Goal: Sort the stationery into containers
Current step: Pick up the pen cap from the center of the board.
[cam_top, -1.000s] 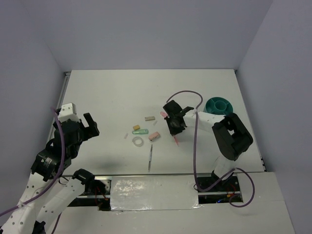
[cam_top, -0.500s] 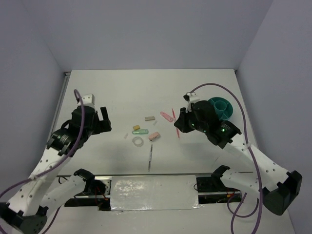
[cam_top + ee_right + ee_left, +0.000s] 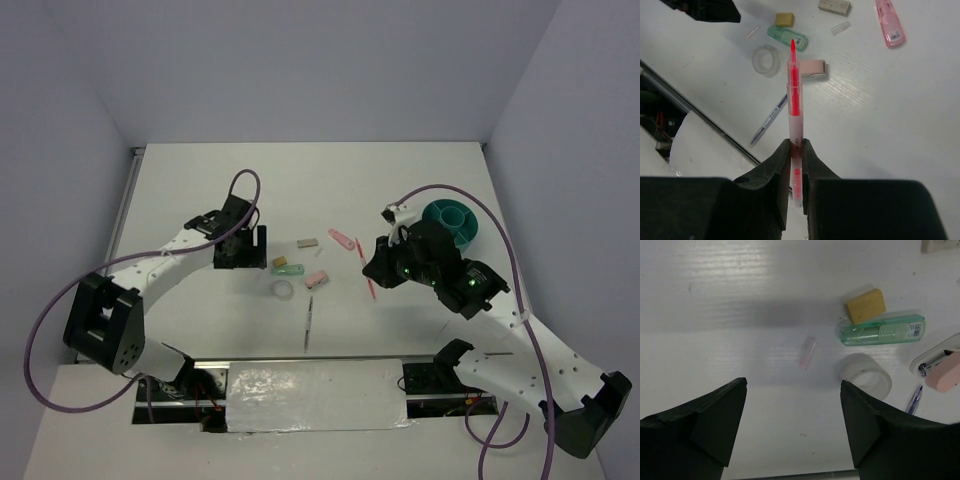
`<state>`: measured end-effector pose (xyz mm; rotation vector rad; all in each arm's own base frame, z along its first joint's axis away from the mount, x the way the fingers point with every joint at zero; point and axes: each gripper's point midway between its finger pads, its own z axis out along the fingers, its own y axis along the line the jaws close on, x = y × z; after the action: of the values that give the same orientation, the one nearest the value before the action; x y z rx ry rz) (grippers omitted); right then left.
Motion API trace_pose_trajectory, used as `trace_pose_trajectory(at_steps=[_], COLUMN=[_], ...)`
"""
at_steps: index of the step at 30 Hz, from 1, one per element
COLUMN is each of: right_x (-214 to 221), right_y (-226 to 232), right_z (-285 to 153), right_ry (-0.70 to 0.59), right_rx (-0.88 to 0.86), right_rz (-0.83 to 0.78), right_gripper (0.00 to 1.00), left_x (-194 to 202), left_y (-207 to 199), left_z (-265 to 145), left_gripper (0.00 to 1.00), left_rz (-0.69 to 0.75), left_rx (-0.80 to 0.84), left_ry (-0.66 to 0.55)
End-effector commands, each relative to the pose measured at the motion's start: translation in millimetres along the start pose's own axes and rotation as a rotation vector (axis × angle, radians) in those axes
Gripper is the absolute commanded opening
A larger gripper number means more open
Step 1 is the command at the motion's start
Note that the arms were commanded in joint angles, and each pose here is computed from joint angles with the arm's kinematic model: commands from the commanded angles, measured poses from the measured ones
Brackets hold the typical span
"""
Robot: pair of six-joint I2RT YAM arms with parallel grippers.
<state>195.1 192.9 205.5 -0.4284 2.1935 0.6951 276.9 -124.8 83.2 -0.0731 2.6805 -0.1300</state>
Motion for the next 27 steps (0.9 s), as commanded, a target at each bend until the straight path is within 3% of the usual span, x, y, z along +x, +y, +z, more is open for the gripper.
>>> trace_pose_trajectory(at_steps=[1,10,27], right_x=[-2.8,-3.3,-4.2], right_y=[9.8,11.7,12.5], right_z=[-4.6,-4.7,-1.1], right_ry=[-0.021,-0.033,-0.026], right_rx=[-0.054,-0.070,-0.072], right_rz=[-0.044,-0.051,-0.058], right_gripper=[0.00,0.00,0.00], left_x=[-23.5,-0.7,24.6], left_y=[-18.7,-8.6,-4.2], left_z=[14.8,53.1,64.7], left_gripper=[0.86,0.77,0.67], left_rz=[-0.001,0.027,0.045], left_rx=[0.042,-0.024,-0.060], left_ry=[-0.031,0.064,0.096])
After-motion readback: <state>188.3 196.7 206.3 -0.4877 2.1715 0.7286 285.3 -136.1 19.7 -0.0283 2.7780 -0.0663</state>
